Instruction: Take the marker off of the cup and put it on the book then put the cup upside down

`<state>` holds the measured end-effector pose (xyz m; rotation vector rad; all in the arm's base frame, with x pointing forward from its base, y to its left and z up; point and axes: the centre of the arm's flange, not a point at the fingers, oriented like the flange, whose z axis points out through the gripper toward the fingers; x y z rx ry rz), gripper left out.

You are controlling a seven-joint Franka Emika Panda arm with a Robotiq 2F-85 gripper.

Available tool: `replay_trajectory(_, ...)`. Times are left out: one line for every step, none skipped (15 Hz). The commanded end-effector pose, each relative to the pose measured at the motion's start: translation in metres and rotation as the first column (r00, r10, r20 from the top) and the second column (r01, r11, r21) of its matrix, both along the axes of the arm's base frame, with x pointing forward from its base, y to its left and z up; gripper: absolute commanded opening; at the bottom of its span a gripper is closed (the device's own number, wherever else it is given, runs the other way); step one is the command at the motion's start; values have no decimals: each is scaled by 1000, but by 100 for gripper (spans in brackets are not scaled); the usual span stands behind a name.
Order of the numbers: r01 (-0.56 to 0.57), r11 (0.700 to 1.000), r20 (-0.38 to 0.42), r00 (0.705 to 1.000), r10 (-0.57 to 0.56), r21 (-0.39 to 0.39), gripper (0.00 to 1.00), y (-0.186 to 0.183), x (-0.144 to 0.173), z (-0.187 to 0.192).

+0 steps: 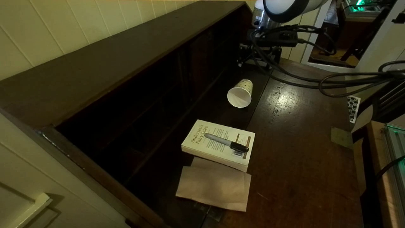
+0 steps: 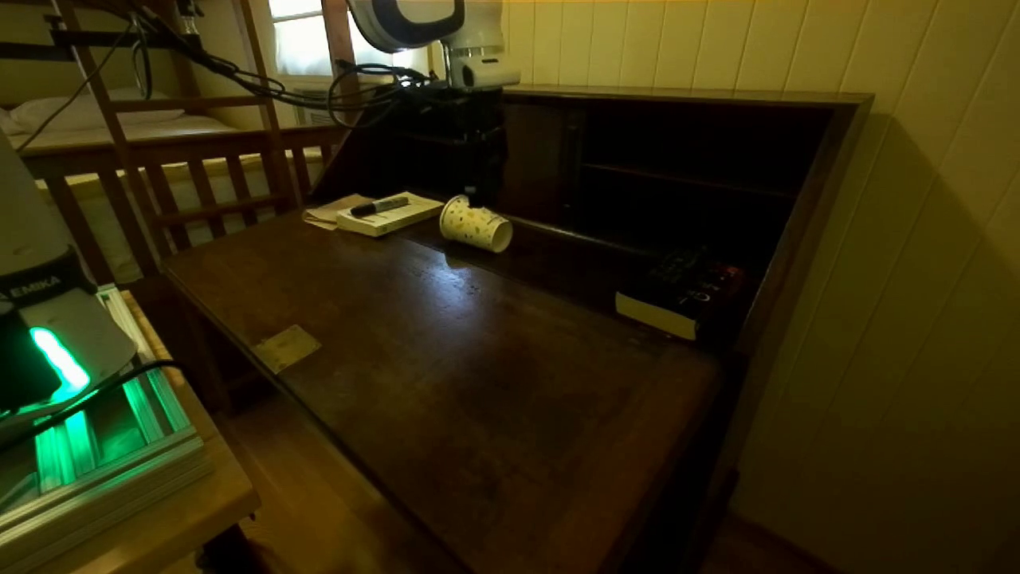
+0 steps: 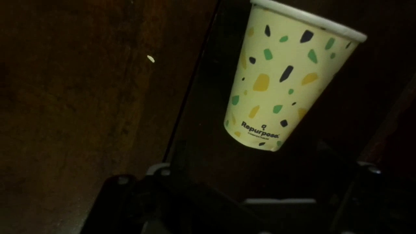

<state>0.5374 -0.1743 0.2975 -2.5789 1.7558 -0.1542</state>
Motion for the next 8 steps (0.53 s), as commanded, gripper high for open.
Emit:
replay_trajectory(79, 997, -16, 997, -79, -21, 100, -1, 15, -10)
replay_trajectory(90, 996, -23, 996, -90, -19, 100, -1, 17, -14)
replay_trajectory(105, 994, -28, 994, -106, -25, 100, 0, 20, -17)
replay_trajectory(112, 993, -30, 993, -113, -25, 100, 0, 22, -21)
replay_trajectory(119, 993, -31, 992, -119, -29, 100, 0, 24, -24)
replay_trajectory(124, 992, -36, 992, -125, -26, 100, -1, 27, -29)
replay_trajectory(126, 992, -40, 991, -127, -27, 100, -2, 29, -32)
replay_trajectory(127, 991, -42, 991, -128, -30, 100, -2, 31, -35)
